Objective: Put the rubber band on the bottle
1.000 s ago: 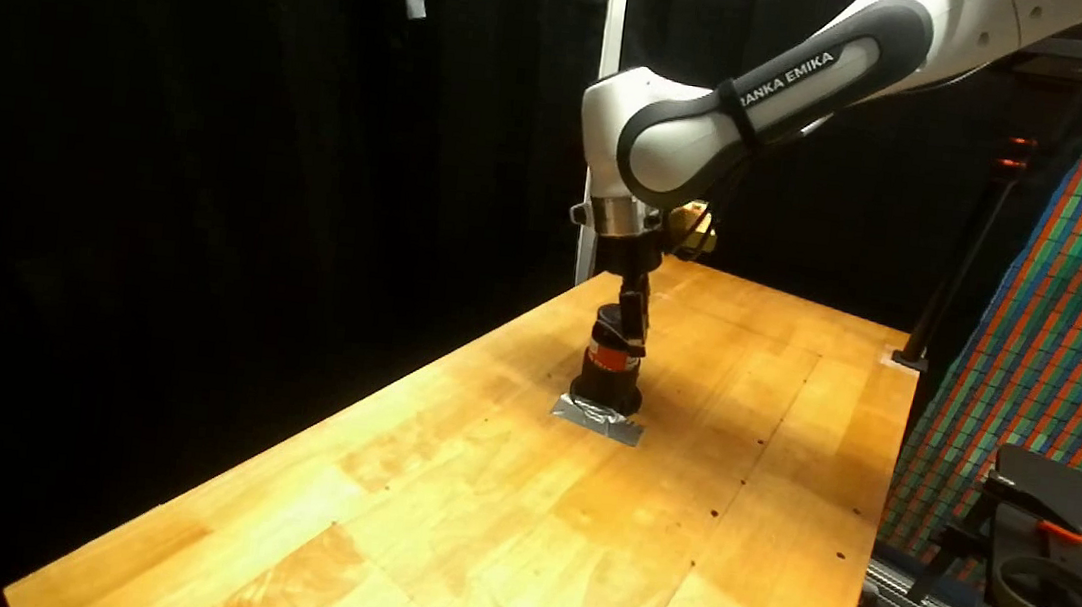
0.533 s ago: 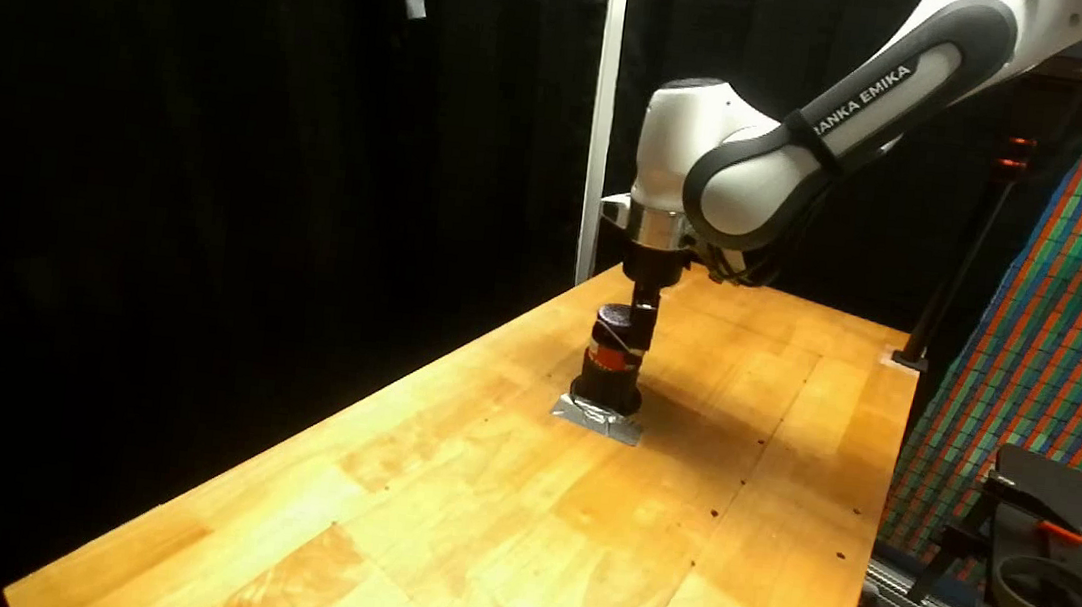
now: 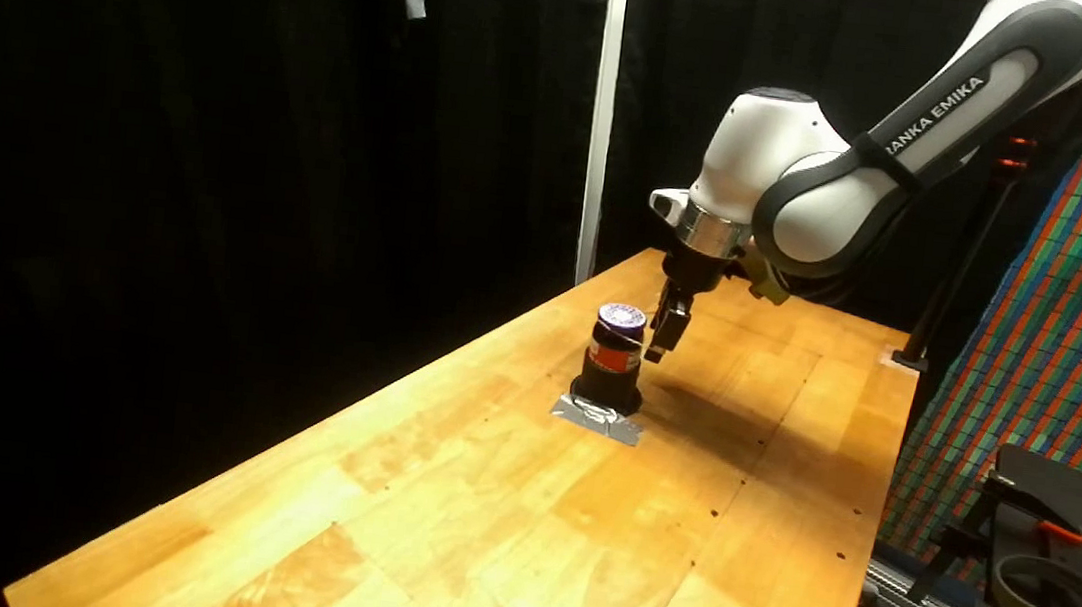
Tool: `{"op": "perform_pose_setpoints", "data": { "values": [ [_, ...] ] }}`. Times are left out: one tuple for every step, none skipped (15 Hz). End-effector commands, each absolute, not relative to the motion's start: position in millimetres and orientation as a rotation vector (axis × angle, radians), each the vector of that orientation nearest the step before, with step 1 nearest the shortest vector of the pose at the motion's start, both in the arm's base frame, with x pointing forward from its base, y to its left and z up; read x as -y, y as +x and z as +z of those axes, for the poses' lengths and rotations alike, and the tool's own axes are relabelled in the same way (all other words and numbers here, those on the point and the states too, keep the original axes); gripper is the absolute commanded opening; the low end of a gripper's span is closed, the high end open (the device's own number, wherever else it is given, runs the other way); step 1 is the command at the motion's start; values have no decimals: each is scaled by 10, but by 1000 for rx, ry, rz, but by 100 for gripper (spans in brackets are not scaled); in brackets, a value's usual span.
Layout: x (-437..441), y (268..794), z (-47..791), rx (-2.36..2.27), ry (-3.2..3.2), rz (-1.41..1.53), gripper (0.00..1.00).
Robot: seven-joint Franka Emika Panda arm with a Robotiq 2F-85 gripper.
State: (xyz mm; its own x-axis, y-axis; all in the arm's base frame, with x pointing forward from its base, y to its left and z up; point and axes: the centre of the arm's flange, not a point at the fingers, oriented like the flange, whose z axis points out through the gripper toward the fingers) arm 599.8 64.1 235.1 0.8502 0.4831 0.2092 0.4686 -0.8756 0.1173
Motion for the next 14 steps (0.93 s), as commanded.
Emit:
{"op": "perform_pose_setpoints", "data": {
  "values": [
    [-518,5785,2480,-746,2966,454,49],
    [-512,5772,2482,-739,2963,481,42],
    [-502,5756,2475,-731,2960,511,34],
    [-491,5742,2483,-723,2958,540,27],
    [-474,5718,2461,-715,2954,568,18],
    [-461,5706,2455,-709,2950,593,17],
    [-448,5684,2426,-707,2948,617,16],
    [-429,5665,2406,-699,2945,646,13],
    [-407,5634,2375,-696,2937,688,14],
    [-386,5601,2355,-693,2924,739,17],
    [-367,5565,2331,-694,2904,805,15],
    [-353,5531,2320,-687,2880,872,17],
    [-341,5493,2306,-685,2858,939,16],
    [-327,5461,2304,-689,2837,995,18]
  ]
}}
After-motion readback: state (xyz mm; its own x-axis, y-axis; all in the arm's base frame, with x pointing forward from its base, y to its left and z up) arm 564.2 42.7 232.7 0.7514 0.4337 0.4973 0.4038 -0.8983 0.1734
